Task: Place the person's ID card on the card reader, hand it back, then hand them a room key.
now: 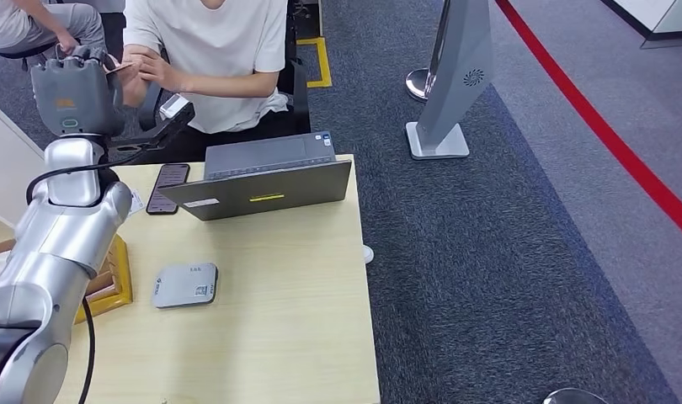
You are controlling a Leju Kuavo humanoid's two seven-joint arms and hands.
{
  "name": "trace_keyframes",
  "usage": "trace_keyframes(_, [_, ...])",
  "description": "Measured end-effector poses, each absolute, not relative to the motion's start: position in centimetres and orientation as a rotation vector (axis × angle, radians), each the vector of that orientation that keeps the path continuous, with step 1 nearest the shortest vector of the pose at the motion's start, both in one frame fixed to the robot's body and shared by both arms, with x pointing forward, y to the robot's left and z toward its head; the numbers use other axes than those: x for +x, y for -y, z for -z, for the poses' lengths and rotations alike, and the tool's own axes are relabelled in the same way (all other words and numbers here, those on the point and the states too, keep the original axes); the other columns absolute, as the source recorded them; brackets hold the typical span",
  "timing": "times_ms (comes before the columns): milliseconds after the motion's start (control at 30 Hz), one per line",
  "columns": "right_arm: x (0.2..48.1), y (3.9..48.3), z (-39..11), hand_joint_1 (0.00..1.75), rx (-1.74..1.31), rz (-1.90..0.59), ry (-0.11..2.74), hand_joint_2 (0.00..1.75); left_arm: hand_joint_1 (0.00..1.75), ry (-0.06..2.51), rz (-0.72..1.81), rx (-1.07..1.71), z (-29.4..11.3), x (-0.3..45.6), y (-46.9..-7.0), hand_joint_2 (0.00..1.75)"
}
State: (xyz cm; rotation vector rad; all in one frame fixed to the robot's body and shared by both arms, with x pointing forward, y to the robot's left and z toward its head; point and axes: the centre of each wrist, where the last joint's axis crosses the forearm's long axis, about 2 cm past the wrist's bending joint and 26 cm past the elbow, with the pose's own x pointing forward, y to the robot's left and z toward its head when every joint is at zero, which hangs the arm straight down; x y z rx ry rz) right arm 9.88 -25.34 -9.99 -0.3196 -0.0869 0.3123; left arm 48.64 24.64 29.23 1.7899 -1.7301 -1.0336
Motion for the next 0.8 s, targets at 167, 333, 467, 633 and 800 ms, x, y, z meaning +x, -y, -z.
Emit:
trace_keyframes(167, [9.9,25.3,10.0,0.0,-0.318,-0.313,0.087,1.75,1.75,1.694,1.042,1.783,-28.6,48.7,-25.1,1.75])
trace_keyframes(333, [9.8,25.3,10.0,0.0,-0.319,-0.313,0.086,1.75,0.44,1.669,1.05,1.786,-28.2,48.7,-25.9,1.75])
trace_keyframes(467, [9.8,25.3,10.0,0.0,-0.318,-0.313,0.086,1.75,0.0,1.664,1.055,1.785,-28.0,48.7,-26.1,1.75])
trace_keyframes(633, [9.7,25.3,10.0,0.0,-0.319,-0.313,0.084,1.75,0.0,1.679,1.08,1.766,-27.5,48.5,-26.2,1.75])
trace_keyframes(800, [9.3,25.3,10.1,0.0,-0.319,-0.312,0.076,1.75,0.0,1.755,1.09,1.737,-26.9,47.8,-25.6,1.75])
